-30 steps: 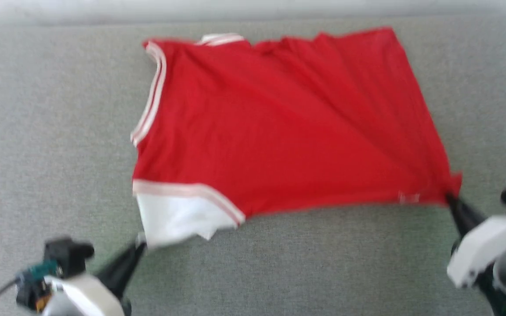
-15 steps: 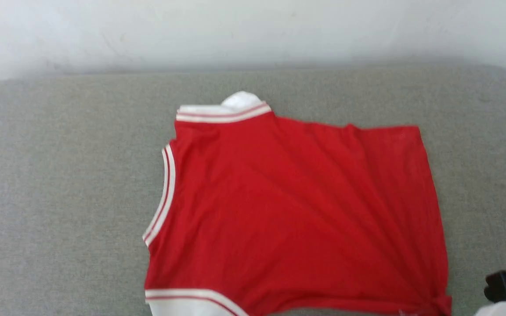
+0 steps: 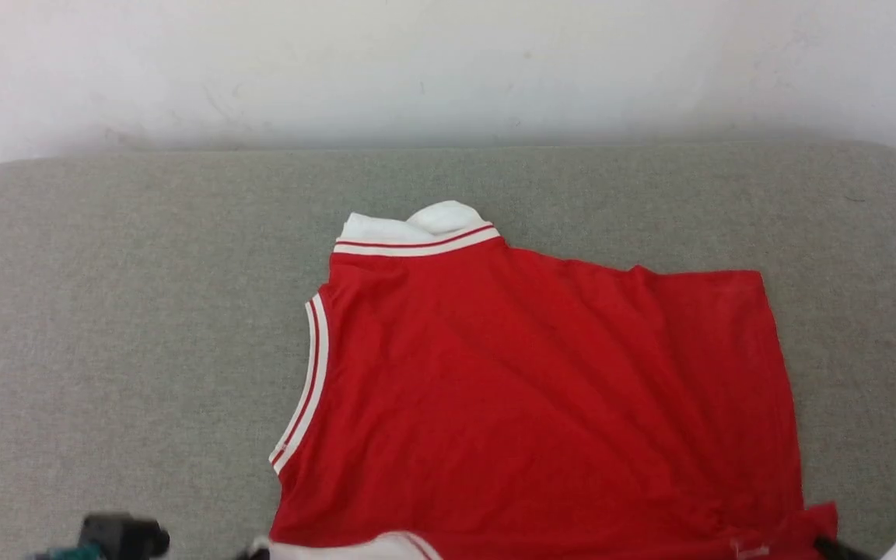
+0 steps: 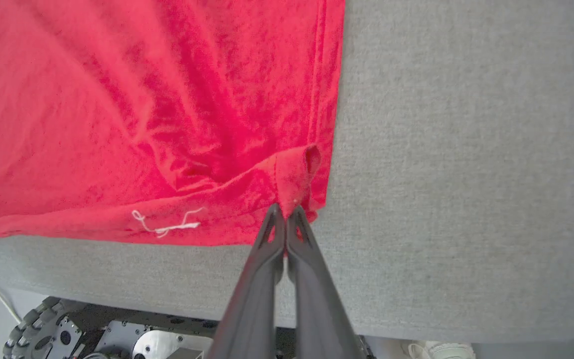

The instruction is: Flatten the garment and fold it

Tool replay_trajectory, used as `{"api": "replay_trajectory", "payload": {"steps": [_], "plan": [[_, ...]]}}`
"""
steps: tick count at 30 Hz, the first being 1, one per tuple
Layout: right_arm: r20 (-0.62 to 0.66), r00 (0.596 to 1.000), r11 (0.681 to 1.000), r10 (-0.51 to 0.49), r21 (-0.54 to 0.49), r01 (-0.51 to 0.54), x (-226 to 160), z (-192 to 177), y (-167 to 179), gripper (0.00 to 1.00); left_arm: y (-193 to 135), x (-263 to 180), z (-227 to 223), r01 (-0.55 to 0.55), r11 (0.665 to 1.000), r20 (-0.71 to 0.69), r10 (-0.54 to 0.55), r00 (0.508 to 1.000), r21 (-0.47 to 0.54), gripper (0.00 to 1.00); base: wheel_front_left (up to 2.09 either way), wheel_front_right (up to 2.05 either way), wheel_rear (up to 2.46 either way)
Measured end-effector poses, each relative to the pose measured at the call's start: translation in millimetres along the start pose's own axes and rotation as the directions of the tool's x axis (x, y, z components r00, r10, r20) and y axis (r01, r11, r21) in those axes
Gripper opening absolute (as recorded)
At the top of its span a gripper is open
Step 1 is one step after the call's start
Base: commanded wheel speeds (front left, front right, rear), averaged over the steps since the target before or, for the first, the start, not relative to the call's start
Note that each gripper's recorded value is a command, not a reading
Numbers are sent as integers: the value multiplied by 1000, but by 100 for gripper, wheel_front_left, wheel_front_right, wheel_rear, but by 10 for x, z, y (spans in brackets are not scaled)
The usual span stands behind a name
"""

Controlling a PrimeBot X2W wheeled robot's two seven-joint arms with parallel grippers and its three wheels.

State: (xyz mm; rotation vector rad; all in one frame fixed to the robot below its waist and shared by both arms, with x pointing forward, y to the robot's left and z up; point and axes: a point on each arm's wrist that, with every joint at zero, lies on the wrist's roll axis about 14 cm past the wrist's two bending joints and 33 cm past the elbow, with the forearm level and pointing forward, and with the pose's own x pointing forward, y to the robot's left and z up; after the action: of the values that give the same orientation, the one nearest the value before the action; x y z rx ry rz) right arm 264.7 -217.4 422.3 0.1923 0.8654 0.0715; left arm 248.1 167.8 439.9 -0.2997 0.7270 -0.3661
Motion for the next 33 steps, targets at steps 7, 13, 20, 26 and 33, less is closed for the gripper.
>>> {"api": "replay_trajectory", "payload": {"steps": [7, 13, 20, 26, 33], "plan": [[140, 990, 996, 9, -90, 4, 173, 562, 62, 0, 28, 239, 761, 10, 987, 192, -41, 981, 159, 0, 0, 0, 0], [159, 987, 991, 21, -132, 0, 458, 834, 119, 0, 162, 556, 1133, 0, 981, 266, -53, 962, 195, 0, 0, 0, 0], [41, 999, 991, 10, -136, -4, 879, 718, 80, 0, 379, 1019, 1065, -1, 982, 214, -41, 976, 191, 0, 0, 0, 0], [-56, 998, 992, 4, -125, -11, 1107, 557, 56, 0, 527, 1321, 779, -5, 986, 133, -18, 991, 169, 0, 0, 0, 0], [-46, 999, 993, 9, -113, -14, 1150, 583, 61, 100, 626, 1424, 769, -34, 986, 133, 12, 991, 161, 32, 0, 0, 0]]}}
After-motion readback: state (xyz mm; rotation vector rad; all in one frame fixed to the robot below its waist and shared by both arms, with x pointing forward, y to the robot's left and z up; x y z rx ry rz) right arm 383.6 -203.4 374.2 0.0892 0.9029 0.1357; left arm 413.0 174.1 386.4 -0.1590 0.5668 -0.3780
